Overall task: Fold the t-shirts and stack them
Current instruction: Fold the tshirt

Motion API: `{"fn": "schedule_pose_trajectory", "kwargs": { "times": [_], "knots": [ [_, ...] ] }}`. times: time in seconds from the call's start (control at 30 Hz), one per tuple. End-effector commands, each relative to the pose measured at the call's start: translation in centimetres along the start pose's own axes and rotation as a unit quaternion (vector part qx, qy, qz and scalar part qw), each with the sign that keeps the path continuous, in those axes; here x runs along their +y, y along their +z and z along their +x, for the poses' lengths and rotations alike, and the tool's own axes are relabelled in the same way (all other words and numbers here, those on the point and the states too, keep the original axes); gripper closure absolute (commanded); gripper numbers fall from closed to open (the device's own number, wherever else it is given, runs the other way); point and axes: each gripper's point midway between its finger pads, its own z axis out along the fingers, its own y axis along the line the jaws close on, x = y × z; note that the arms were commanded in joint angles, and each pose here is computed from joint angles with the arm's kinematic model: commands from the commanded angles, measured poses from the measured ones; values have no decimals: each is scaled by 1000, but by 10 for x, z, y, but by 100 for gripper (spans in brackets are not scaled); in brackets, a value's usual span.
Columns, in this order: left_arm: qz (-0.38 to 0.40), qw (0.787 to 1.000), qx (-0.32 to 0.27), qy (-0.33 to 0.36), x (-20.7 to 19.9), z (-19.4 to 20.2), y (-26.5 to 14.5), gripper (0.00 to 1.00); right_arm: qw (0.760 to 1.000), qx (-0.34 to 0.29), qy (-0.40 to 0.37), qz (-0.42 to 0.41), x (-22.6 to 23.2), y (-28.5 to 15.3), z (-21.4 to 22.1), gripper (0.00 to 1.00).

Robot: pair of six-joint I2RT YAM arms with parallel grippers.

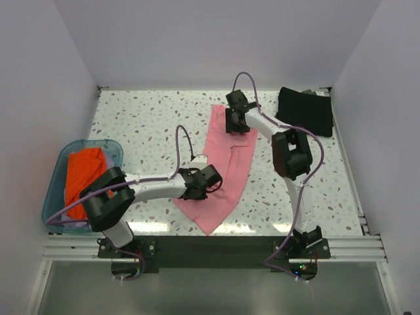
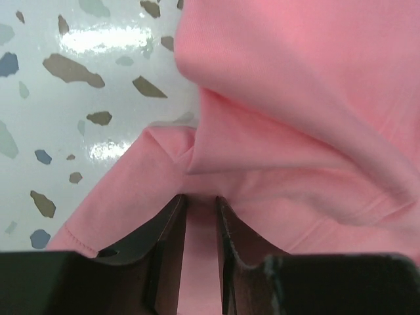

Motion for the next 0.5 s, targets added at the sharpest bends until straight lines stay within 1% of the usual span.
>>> {"fn": "schedule_pose_trajectory", "kwargs": {
  "times": [0.0,0.07,0.1,0.17,0.2,0.23,0.3,0.33,0.37,0.4,0.47],
  "knots": [
    [1,998,49,-26,8,36,-5,70,999,32,-7,5,-4,28,13,44],
    [25,997,62,-41,-3,38,-10,69,999,43,-18,12,-8,42,17,43],
    [36,996,71,-47,-8,39,-14,69,999,33,-24,10,-6,42,6,43],
    [53,994,73,-58,-16,35,-19,66,999,35,-29,13,-8,50,2,41],
    [67,992,81,-70,-24,34,-24,62,999,32,-32,17,-10,55,-5,41],
    [75,991,84,-74,-29,33,-26,60,999,31,-40,17,-11,60,-7,41],
    [108,986,93,-87,-47,27,-31,58,998,17,-53,16,-10,68,-18,37],
    [119,984,95,-90,-54,25,-31,57,998,12,-57,17,-11,70,-24,36],
    [127,983,97,-94,-63,21,-28,57,998,-7,-57,17,-9,66,-39,34],
    [133,981,105,-95,-68,21,-28,56,998,-4,-60,19,-11,75,-38,32],
    [142,978,117,-96,-78,21,-20,55,998,-18,-63,7,-7,76,-48,31]
  ]
}}
